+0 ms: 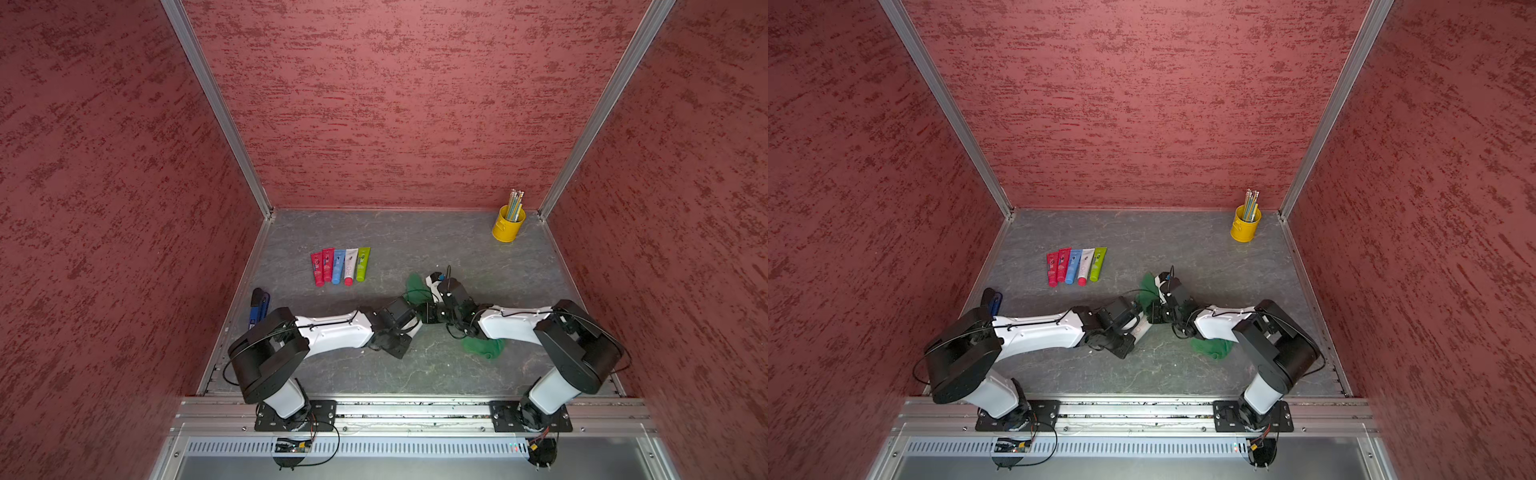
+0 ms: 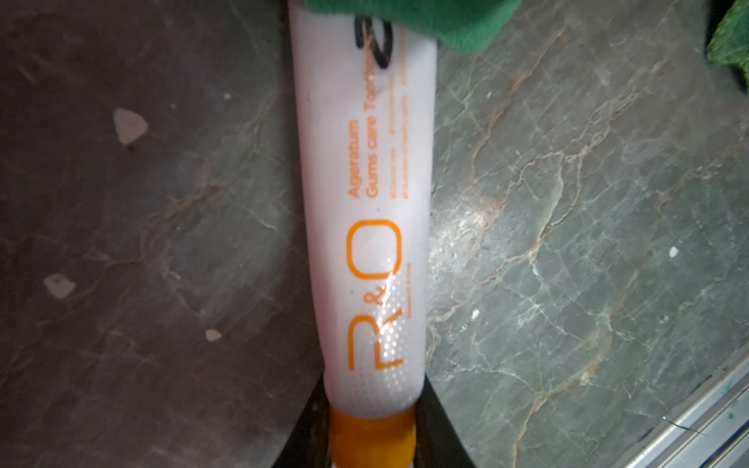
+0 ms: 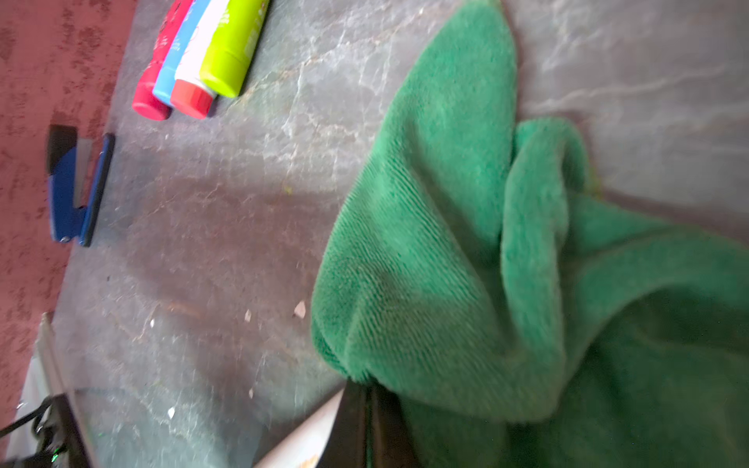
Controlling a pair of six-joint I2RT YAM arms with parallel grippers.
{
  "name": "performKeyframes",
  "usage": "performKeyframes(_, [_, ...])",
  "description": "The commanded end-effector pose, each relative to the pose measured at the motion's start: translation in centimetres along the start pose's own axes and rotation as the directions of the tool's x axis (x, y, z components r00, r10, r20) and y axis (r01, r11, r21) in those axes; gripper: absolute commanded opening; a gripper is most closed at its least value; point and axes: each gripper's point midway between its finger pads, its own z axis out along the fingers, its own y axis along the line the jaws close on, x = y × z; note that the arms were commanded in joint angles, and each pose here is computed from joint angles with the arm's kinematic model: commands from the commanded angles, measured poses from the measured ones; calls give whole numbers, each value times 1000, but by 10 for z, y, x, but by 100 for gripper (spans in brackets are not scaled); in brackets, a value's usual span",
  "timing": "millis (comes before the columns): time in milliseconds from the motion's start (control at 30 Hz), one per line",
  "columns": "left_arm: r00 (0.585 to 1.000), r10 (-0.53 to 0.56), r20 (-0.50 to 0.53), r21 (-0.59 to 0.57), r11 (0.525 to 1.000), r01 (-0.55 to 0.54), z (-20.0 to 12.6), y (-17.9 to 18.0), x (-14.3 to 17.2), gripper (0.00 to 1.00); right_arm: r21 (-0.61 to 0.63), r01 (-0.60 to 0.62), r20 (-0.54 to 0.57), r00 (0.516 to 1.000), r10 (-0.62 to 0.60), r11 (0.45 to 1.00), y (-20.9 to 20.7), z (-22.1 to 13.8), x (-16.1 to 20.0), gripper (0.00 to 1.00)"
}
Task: Wipe the surface of the toothpaste tube
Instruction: Wipe the dirt from the toothpaste tube.
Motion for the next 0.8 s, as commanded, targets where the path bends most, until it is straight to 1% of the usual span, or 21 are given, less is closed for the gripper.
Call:
performKeyframes(0, [1000,13,-3,-8,1000,-13,5,2,3,10,-158,-50,-81,996,37,986,23,-2,32,0])
performKeyframes(100, [1000,10,4,-8,1000,-10,3,3,3,10,-220,-86,-117,991,61,972,31,-3,52,0])
performKeyframes(167, [1000,11,9,-8,1000,-11,3,3,3,10,-184,-94,-121,990,73,978,23,-3,57,0])
performKeyframes(233, [1000,11,10,-8,1000,-11,2,3,3,10,-65,-74,-91,993,68,995,4,-1,52,0])
performKeyframes(300, [1000,13,13,-6,1000,-13,1,2,4,10,68,-45,-45,998,49,997,-13,-4,37,0])
performKeyframes(333, [1000,15,16,-5,1000,-15,1,1,4,10,125,-30,-25,999,33,992,-20,-5,30,0])
performKeyframes(400, [1000,16,17,-7,1000,-16,1,2,4,10,261,-9,14,1000,6,965,-39,-11,13,0])
performKeyframes(433, [1000,15,16,-8,1000,-15,1,2,4,10,283,-7,20,1000,2,959,-44,-11,7,0])
performKeyframes(533, [1000,15,21,-12,1000,-15,0,2,5,9,313,-12,32,1000,2,950,-53,-12,-3,0])
performKeyframes(633, [1000,14,24,-12,1000,-14,-1,3,5,9,317,-8,22,1000,1,949,-53,-10,-4,0])
performKeyframes(667, [1000,16,26,-11,1000,-15,-1,2,4,9,296,-10,12,1000,6,955,-50,-9,-1,0])
performKeyframes(700, [1000,16,23,-11,1000,-15,0,2,5,9,250,-13,-3,1000,15,968,-44,-7,3,0])
performKeyframes(767, [1000,17,19,-12,1000,-17,1,2,5,9,116,-25,-39,999,30,993,-23,-4,14,0])
